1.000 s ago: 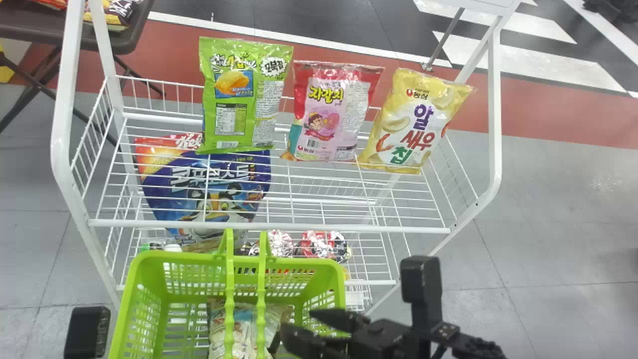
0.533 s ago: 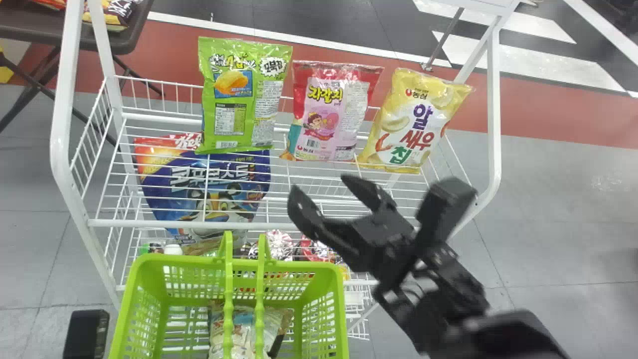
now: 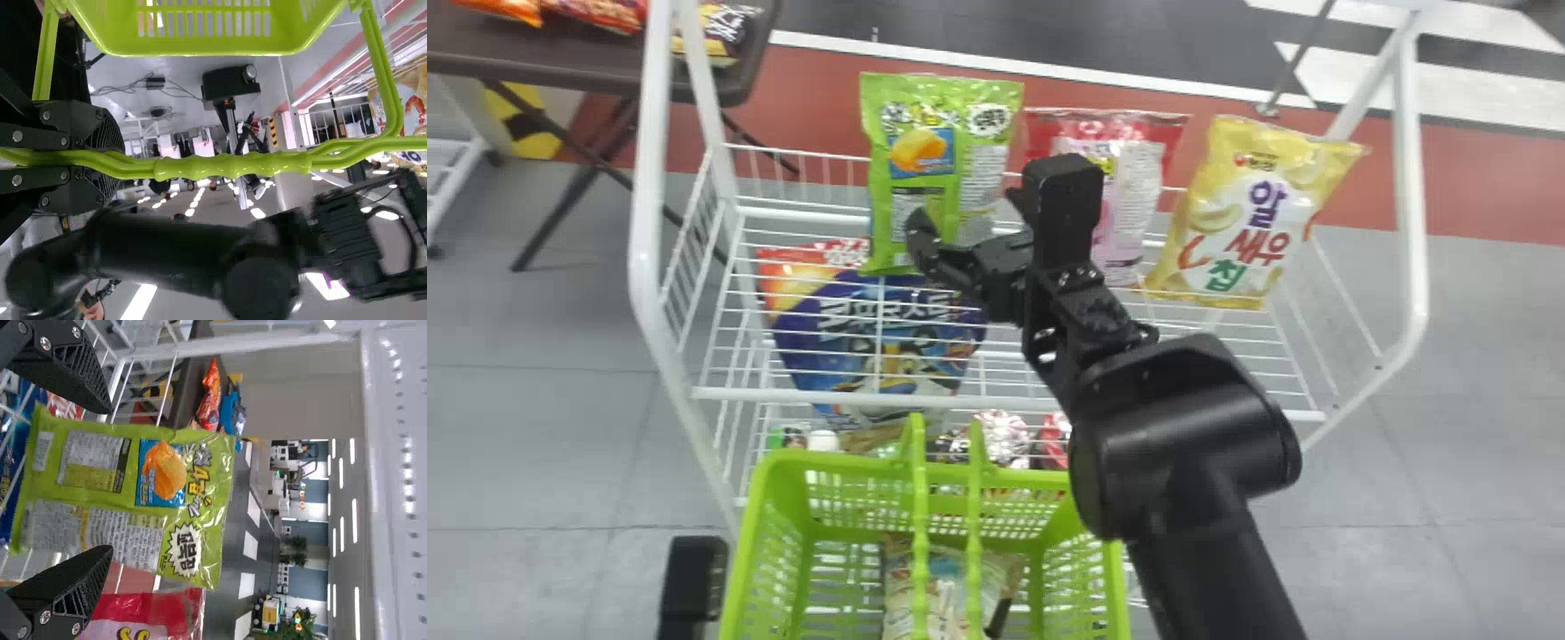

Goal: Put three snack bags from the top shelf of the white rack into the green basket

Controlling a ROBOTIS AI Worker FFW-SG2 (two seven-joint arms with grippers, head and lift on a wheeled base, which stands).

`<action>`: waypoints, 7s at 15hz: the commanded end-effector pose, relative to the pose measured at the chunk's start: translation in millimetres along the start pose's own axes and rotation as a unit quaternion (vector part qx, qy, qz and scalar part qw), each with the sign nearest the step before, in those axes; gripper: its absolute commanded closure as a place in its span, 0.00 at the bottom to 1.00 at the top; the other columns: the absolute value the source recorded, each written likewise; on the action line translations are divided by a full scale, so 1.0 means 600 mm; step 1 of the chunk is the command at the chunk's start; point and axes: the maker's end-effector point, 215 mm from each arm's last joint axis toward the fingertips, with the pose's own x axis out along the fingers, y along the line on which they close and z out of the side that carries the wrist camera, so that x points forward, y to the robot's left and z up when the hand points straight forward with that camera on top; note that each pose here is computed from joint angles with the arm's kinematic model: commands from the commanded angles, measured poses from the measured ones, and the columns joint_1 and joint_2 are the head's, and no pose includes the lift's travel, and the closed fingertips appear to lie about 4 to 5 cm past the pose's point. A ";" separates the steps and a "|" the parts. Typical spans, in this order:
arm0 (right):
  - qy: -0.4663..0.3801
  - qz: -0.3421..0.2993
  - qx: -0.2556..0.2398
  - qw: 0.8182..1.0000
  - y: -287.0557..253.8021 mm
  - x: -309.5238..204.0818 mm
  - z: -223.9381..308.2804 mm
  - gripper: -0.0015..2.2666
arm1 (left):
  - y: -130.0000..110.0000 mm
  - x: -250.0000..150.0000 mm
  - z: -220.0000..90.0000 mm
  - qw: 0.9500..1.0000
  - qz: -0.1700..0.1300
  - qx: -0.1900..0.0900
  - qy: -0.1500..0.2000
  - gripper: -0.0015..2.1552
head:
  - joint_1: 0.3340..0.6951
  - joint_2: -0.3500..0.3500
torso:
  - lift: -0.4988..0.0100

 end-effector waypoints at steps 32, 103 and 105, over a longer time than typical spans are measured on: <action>0.119 0.051 0.113 0.985 -0.183 -0.487 -0.102 0.93 | 0.019 0.016 0.003 1.000 0.018 -0.002 0.009 0.99 | 1.00 0.00 | 0.98; 0.203 0.159 0.391 0.884 0.003 -0.529 -0.210 0.93 | 0.026 0.012 0.037 0.999 0.038 0.026 0.008 0.99 | 1.00 0.00 | 0.98; 0.212 0.175 0.418 0.866 0.038 -0.528 -0.236 0.93 | 0.024 0.017 0.034 0.999 0.038 0.028 0.012 0.99 | 1.00 0.00 | 0.98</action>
